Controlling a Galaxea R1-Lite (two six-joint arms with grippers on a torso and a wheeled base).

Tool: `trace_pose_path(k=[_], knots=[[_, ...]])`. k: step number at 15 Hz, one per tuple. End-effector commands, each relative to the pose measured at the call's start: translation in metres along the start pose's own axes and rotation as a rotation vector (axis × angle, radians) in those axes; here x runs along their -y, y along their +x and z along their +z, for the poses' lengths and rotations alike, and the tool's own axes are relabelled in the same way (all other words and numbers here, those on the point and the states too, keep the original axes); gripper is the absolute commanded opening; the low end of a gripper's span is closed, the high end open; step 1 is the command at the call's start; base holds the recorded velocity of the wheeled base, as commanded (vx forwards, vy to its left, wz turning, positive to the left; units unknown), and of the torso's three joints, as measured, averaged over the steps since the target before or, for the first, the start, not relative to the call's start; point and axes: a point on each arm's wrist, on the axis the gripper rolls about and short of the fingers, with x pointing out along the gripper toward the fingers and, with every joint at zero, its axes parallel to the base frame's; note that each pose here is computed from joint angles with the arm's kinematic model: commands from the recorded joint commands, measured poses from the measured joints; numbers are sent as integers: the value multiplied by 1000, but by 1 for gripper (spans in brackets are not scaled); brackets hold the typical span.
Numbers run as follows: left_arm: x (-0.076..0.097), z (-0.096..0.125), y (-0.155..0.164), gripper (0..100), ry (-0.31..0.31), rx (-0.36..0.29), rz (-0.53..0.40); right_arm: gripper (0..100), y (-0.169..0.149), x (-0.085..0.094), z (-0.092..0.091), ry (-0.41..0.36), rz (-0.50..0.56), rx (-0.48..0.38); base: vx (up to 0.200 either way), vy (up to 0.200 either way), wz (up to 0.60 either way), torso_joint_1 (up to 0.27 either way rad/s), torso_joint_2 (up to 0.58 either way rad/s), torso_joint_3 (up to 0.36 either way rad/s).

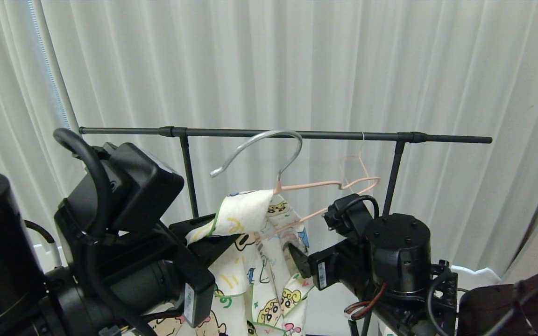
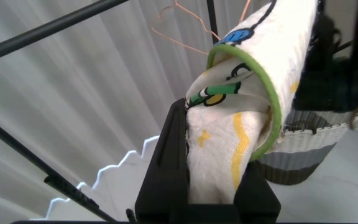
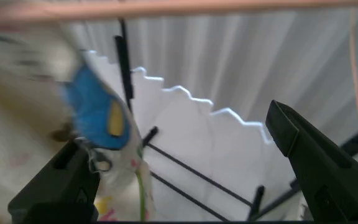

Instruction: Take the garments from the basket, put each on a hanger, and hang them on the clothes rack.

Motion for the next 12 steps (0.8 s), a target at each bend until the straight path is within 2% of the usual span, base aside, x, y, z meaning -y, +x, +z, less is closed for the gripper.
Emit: trace_pose_path(k=[1,6,12], knots=[[-1,0,0,0,-2,0,4,100,9,5,-8,-6,-33,-24,0,0,0,0,0,0],[-8,-5,4,0,-17,-25,42,100,17,39,1,4,-173,-3,0,0,0,0,0,0],[-6,-13,4,0,-43,-50,37,100,19,93,19,22,-341,40,0,0,0,0,0,0]])
